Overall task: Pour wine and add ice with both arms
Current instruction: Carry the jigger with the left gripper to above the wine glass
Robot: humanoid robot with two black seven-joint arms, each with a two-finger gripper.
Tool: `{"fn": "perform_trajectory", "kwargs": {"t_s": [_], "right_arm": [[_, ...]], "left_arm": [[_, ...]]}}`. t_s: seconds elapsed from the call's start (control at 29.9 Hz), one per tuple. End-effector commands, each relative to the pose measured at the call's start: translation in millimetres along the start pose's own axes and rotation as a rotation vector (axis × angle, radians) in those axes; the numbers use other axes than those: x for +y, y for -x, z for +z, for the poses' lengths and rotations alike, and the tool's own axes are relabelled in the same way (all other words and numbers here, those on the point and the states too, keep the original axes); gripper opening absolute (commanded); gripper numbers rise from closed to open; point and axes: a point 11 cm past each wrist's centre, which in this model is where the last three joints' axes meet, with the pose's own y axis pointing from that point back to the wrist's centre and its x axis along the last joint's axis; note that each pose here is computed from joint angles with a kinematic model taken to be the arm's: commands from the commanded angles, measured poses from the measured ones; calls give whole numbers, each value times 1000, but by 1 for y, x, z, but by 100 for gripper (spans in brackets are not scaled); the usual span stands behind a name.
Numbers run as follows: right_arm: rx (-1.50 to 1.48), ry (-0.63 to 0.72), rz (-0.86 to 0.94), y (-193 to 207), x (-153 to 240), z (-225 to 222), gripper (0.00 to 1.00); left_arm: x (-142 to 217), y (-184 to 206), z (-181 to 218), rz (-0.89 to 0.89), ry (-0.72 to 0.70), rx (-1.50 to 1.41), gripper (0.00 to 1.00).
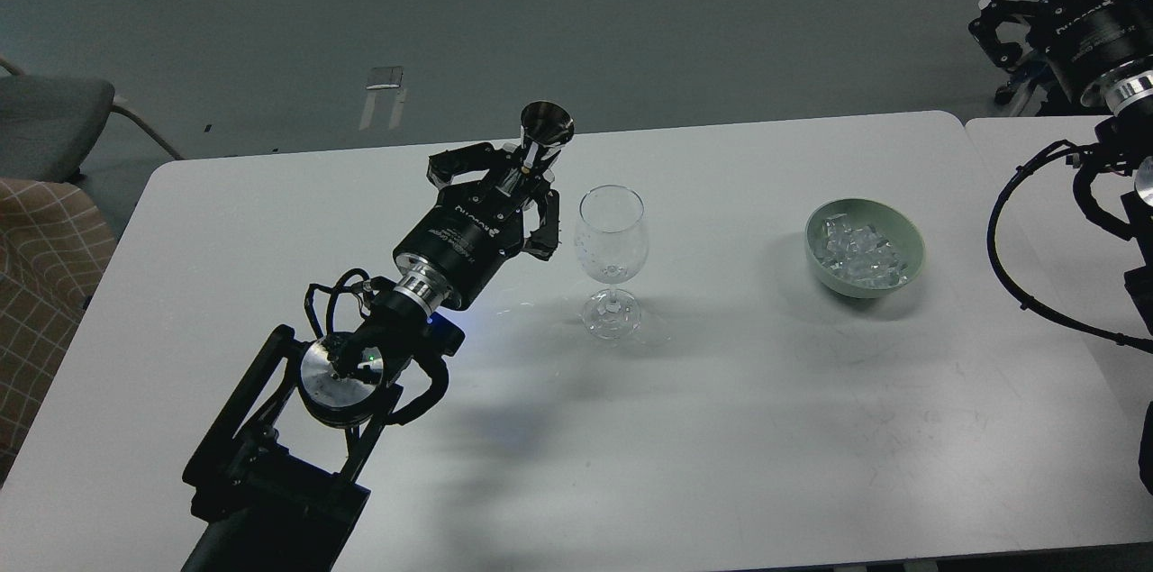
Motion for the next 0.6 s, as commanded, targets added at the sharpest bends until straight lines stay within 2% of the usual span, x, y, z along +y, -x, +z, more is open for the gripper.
{"fn": "perform_trajectory", "kwargs": {"t_s": [0.0,0.57], "right_arm": [[0,0,1,0,0,0,100],[-2,-4,2,-1,0,-1,100]], "left_arm": [[0,-2,-1,6,-3,-5,0],[-4,-5,0,26,-9,-85,0]]}}
